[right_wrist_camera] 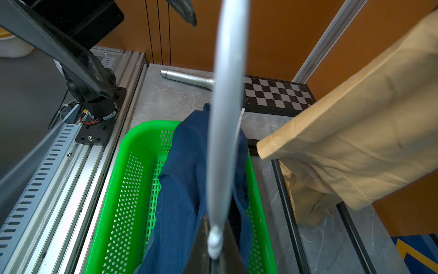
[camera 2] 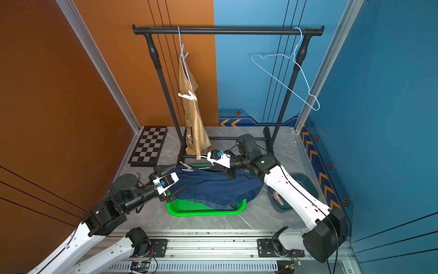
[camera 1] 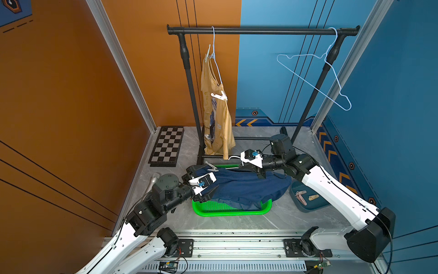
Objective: Remove the clothespins securing t-shirts to the hanger
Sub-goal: Remove the clothespin from the hanger.
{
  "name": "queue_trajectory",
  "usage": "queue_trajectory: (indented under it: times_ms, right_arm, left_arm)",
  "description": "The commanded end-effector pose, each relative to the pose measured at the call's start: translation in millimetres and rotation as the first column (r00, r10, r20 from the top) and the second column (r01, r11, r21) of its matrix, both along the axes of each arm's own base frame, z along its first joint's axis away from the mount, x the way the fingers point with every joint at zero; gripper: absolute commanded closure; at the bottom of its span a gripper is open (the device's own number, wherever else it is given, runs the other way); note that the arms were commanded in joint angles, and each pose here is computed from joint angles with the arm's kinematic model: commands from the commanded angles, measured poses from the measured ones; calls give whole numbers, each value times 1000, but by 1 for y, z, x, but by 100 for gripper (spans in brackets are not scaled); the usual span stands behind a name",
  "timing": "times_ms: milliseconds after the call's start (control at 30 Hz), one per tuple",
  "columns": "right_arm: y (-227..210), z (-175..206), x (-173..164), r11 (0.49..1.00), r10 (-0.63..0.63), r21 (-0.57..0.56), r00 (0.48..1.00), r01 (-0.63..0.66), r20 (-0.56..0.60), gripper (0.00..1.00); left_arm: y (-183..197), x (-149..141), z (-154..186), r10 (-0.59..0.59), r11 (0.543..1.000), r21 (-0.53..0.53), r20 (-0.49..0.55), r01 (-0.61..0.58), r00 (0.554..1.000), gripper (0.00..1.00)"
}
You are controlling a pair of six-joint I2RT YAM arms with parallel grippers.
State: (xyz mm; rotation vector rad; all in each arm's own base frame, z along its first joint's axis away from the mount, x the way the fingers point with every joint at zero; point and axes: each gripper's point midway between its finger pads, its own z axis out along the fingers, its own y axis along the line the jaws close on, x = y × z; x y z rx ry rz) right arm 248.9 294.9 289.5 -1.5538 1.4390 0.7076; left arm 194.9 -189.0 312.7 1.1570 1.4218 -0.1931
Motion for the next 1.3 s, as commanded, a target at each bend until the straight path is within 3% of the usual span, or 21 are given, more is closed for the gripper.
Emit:
queue_trajectory:
  times_ms: [0, 400, 900, 1133, 1267]
  right_arm:
    - [-10, -6, -12, 999, 21, -47, 1000, -20, 18, 100]
    - [-16, -3, -32, 993, 81, -101, 990, -69, 115, 100]
    - [-8, 17, -62, 983, 165, -111, 970, -147, 178, 100]
    - [-3, 22, -76, 974, 209, -125, 959, -187, 193, 100]
    - [-3, 25, -76, 975, 207, -124, 958, -185, 199, 100]
  left_arm:
    - [-4, -10, -16, -81, 995, 47, -27, 83, 996, 7]
    - [12, -8, -48, -101, 982, 146, -128, 119, 987, 7]
    - [29, 32, -73, -74, 956, 271, -137, 109, 988, 11]
    - [25, 36, -76, -122, 956, 247, -167, 161, 978, 13]
    - [19, 34, -80, -155, 954, 227, -192, 197, 969, 20]
